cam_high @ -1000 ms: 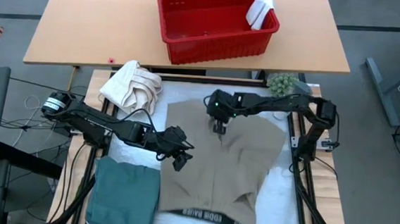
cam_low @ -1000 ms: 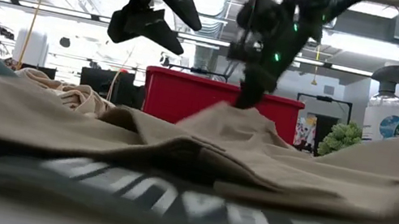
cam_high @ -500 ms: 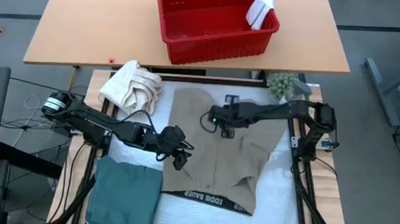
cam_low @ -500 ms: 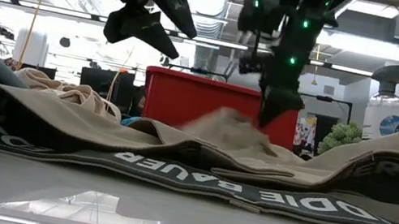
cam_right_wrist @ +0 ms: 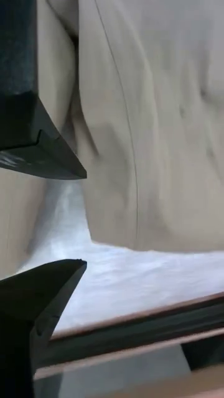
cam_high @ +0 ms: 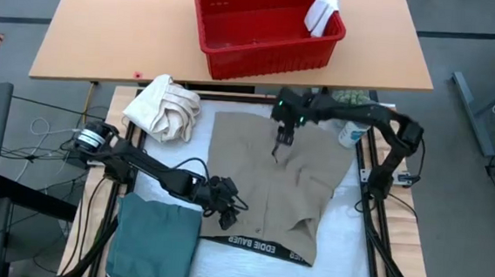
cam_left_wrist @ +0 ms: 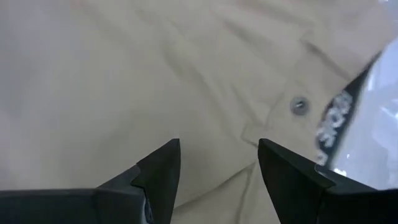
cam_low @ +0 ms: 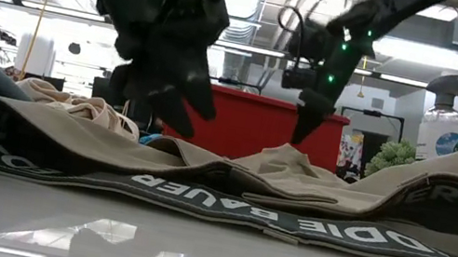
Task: Fold Laundry from Bin
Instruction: Fold the brown shorts
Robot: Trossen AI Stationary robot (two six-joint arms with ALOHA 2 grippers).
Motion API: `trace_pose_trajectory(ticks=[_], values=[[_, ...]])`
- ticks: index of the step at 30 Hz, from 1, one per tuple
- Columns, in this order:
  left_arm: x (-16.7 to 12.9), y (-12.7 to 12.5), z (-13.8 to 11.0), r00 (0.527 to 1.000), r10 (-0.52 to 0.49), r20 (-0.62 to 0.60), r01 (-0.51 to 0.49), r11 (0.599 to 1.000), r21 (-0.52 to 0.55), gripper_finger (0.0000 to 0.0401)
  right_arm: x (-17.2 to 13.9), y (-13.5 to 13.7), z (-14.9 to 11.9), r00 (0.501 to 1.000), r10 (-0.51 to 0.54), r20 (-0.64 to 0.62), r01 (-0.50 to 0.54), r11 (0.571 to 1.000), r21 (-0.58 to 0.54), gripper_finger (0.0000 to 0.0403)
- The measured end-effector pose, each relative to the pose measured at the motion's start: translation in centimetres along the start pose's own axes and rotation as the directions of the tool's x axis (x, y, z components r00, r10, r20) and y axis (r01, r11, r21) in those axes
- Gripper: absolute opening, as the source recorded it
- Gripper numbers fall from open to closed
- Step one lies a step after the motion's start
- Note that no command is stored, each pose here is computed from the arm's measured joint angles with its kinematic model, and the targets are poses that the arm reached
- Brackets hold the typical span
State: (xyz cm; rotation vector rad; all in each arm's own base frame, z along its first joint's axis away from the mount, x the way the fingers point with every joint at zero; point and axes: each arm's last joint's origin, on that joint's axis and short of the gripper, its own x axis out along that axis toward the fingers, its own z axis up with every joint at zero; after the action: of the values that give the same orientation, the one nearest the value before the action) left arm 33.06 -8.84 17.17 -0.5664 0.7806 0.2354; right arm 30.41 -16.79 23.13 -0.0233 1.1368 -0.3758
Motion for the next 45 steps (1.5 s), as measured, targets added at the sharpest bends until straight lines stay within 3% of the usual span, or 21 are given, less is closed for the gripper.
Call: trace_pose_trajectory(ticks=[6, 9, 12, 19, 23, 25, 28, 32, 38, 39, 41, 45], values=[[2.1, 0.4, -1.1, 0.998, 0.005, -0.058, -0.006, 1.0, -0.026, 0.0203, 1.0, -5.4, -2.0, 0.988, 0.149, 0.05, -0.155, 0.979, 0.136, 0.0244], [3.2, 0.7, -1.7, 0.996, 0.001, -0.093, -0.006, 0.999, -0.046, 0.0203, 1.1, -6.6, -2.5, 0.991, 0.126, 0.054, -0.132, 0.983, 0.129, 0.0244], [3.4, 0.7, -1.6, 0.996, -0.009, -0.087, 0.004, 0.998, -0.064, 0.0203, 1.9, -6.5, -2.7, 0.994, 0.1, 0.04, -0.102, 0.993, 0.061, 0.0244], [3.5, 1.4, -0.9, 0.996, -0.011, -0.091, 0.006, 0.998, -0.062, 0.0203, 4.8, -4.1, -3.0, 0.984, 0.178, -0.028, -0.18, 0.98, -0.084, 0.0244], [3.6, 1.5, -0.8, 0.997, 0.002, -0.08, -0.006, 0.999, -0.054, 0.0203, 6.2, -3.1, -2.0, 0.988, 0.153, 0.013, -0.149, 0.973, -0.179, 0.0244], [3.6, 1.5, -0.8, 0.997, 0.004, -0.078, -0.008, 0.999, -0.049, 0.0203, 7.2, -2.7, -1.5, 0.989, 0.145, 0.037, -0.135, 0.972, -0.193, 0.0244], [3.6, 1.5, -0.8, 0.997, 0.007, -0.077, -0.011, 0.999, -0.048, 0.0203, 8.2, -2.6, -0.4, 0.985, 0.091, 0.146, -0.073, 0.989, -0.125, 0.0241], [3.6, 1.5, -0.9, 0.997, 0.013, -0.073, -0.015, 0.999, -0.038, 0.0203, 7.0, -4.5, 2.7, 0.922, -0.153, 0.355, 0.131, 0.988, 0.086, 0.0225], [3.6, 1.5, -1.0, 0.997, 0.013, -0.078, -0.016, 0.999, -0.033, 0.0203, 2.7, -7.5, 6.1, 0.816, -0.296, 0.496, 0.184, 0.947, 0.263, 0.0199], [3.6, 1.4, -1.0, 0.997, 0.012, -0.078, -0.015, 0.999, -0.031, 0.0203, 1.8, -7.9, 6.6, 0.807, -0.304, 0.506, 0.188, 0.945, 0.268, 0.0196], [3.5, 1.4, -1.1, 0.997, 0.014, -0.082, -0.016, 0.999, -0.028, 0.0203, 0.9, -8.0, 6.8, 0.835, -0.277, 0.475, 0.18, 0.954, 0.241, 0.0191], [3.5, 1.5, -1.2, 0.995, 0.024, -0.093, -0.027, 0.999, -0.034, 0.0203, -1.2, -7.4, 7.5, 0.897, -0.117, 0.427, 0.06, 0.988, 0.144, 0.0188]])
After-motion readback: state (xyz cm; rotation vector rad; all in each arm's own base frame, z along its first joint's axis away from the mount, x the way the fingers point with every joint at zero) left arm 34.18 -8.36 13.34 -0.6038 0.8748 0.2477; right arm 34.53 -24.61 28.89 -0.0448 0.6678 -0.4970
